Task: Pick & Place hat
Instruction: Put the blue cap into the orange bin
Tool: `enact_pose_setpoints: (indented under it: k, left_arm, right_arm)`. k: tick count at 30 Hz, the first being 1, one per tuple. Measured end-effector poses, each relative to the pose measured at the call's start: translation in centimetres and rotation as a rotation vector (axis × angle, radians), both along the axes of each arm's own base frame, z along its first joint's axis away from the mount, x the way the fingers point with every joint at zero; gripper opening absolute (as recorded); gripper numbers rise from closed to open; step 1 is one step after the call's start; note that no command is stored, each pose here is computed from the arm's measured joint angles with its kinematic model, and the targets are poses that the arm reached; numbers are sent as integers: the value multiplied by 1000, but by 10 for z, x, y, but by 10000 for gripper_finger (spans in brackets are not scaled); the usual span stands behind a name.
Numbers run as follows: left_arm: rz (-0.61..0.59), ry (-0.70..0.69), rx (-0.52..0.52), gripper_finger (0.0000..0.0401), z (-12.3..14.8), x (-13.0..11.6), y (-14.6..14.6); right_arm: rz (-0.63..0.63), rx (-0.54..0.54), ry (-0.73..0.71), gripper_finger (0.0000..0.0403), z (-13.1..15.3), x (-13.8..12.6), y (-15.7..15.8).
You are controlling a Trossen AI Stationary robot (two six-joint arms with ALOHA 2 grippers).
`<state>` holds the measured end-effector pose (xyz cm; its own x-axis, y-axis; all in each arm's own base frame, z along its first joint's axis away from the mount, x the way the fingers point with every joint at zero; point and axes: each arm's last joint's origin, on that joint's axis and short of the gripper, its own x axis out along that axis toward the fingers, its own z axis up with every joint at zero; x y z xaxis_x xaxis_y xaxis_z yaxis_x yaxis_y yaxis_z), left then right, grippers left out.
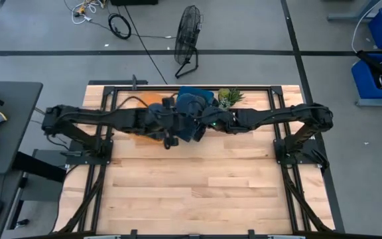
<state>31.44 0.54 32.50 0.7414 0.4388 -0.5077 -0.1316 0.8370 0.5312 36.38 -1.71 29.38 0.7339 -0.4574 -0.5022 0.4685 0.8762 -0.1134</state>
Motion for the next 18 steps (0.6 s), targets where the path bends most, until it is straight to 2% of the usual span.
enact_pose_setpoints:
  k: [5,12,15,18]
  left_arm:
    - [39,34,63,165,-13,12,2]
    - [77,70,119,154,-14,11,8]
    - [55,91,142,130,-13,10,8]
    - [26,112,143,85,-14,10,8]
  right_arm:
    - [60,-1,6,2,0,1,7]
    - [125,-55,31,2,0,1,22]
    - [133,-72,37,2,0,1,26]
    - [126,-77,42,2,0,1,26]
